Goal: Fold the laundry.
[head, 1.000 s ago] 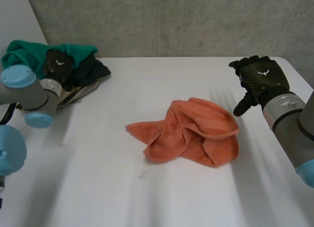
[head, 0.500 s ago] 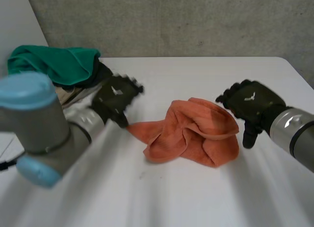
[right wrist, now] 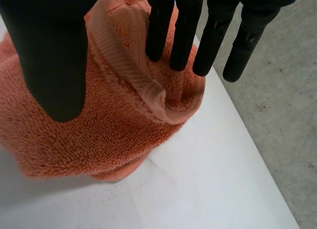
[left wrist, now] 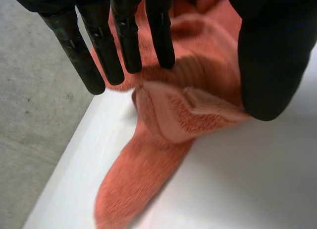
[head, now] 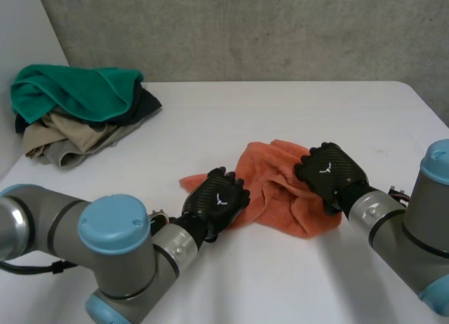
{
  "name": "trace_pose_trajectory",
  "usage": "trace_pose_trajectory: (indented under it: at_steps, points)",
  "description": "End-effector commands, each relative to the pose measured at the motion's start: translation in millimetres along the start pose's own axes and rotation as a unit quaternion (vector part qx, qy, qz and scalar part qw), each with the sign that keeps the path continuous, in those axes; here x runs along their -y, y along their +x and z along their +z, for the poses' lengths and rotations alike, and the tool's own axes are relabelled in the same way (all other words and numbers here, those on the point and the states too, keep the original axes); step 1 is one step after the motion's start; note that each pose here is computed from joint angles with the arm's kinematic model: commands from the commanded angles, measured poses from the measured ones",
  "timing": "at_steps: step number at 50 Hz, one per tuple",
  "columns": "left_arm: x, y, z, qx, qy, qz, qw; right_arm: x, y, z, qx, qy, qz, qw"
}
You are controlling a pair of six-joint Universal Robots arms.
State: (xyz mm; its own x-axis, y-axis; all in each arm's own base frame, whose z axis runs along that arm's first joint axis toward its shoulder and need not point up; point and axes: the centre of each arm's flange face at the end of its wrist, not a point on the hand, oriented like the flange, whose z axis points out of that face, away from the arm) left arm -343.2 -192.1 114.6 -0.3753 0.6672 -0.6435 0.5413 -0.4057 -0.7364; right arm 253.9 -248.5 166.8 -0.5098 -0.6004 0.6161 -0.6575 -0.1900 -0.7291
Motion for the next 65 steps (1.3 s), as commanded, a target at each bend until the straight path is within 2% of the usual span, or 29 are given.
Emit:
trace_pose_trajectory:
  at_steps: [1, 10, 18, 21, 25, 26, 28, 29, 30, 32, 33, 35, 38, 40, 43, 46, 49, 50, 53, 54, 60, 61, 65]
  points:
    - [-8, -4, 8, 0.008, -0.012, 0.077, 0.997, -1, 2, 5, -0.013, 0.006, -0.003, 1.000]
    - [1, -15, 19, 0.037, 0.013, 0.082, 0.996, -4, 0, 9, -0.008, 0.004, 0.003, 1.000]
    - [-22, -3, 43, 0.034, 0.005, 0.084, 0.996, -6, 5, 17, -0.016, 0.006, 0.006, 1.000]
    - [-23, -8, 50, 0.045, 0.011, 0.086, 0.995, -4, 11, 19, -0.026, 0.008, 0.004, 1.000]
    - [-12, -33, 55, 0.084, 0.023, 0.087, 0.992, 2, 35, 23, -0.056, 0.016, 0.000, 0.998]
    - [7, -56, 53, 0.117, 0.041, 0.087, 0.988, 6, 39, 24, -0.061, 0.021, 0.000, 0.998]
    - [29, -79, 48, 0.149, 0.064, 0.078, 0.984, 20, 53, 20, -0.081, 0.040, -0.005, 0.996]
    - [39, -89, 45, 0.163, 0.077, 0.069, 0.981, 40, 70, 12, -0.106, 0.068, -0.006, 0.992]
    - [60, -109, 38, 0.190, 0.105, 0.044, 0.975, 52, 79, 7, -0.119, 0.085, -0.003, 0.989]
    - [84, -130, 29, 0.216, 0.141, 0.010, 0.966, 76, 98, -5, -0.149, 0.123, 0.008, 0.981]
    - [104, -148, 21, 0.238, 0.171, -0.026, 0.956, 99, 116, -17, -0.174, 0.162, 0.030, 0.971]
    - [119, -163, 13, 0.255, 0.194, -0.056, 0.946, 114, 128, -25, -0.190, 0.191, 0.052, 0.962]
    - [146, -197, -7, 0.289, 0.242, -0.111, 0.920, 139, 155, -40, -0.218, 0.241, 0.097, 0.941]
    - [150, -209, -15, 0.295, 0.252, -0.137, 0.911, 155, 166, -52, -0.225, 0.270, 0.116, 0.929]
    - [149, -213, -17, 0.292, 0.250, -0.152, 0.911, 168, 172, -68, -0.230, 0.294, 0.126, 0.919]
    - [141, -208, -15, 0.288, 0.233, -0.161, 0.915, 166, 163, -68, -0.214, 0.282, 0.133, 0.926]
    - [130, -204, -13, 0.285, 0.214, -0.166, 0.920, 148, 142, -50, -0.169, 0.231, 0.155, 0.946]
    - [127, -205, -13, 0.286, 0.210, -0.166, 0.920, 135, 122, -30, -0.130, 0.197, 0.170, 0.957]
    - [109, -210, -13, 0.295, 0.189, -0.167, 0.922, 129, 85, -12, -0.073, 0.167, 0.182, 0.966]
    - [100, -215, -13, 0.303, 0.178, -0.166, 0.921, 133, 59, -7, -0.038, 0.162, 0.183, 0.969]
    - [77, -234, -17, 0.342, 0.145, -0.170, 0.913, 148, -22, 5, 0.059, 0.163, 0.181, 0.968]
    - [72, -238, -18, 0.355, 0.135, -0.172, 0.909, 147, -48, 12, 0.087, 0.159, 0.176, 0.967]
    - [64, -238, -21, 0.370, 0.116, -0.180, 0.904, 141, -92, 27, 0.126, 0.143, 0.168, 0.967]
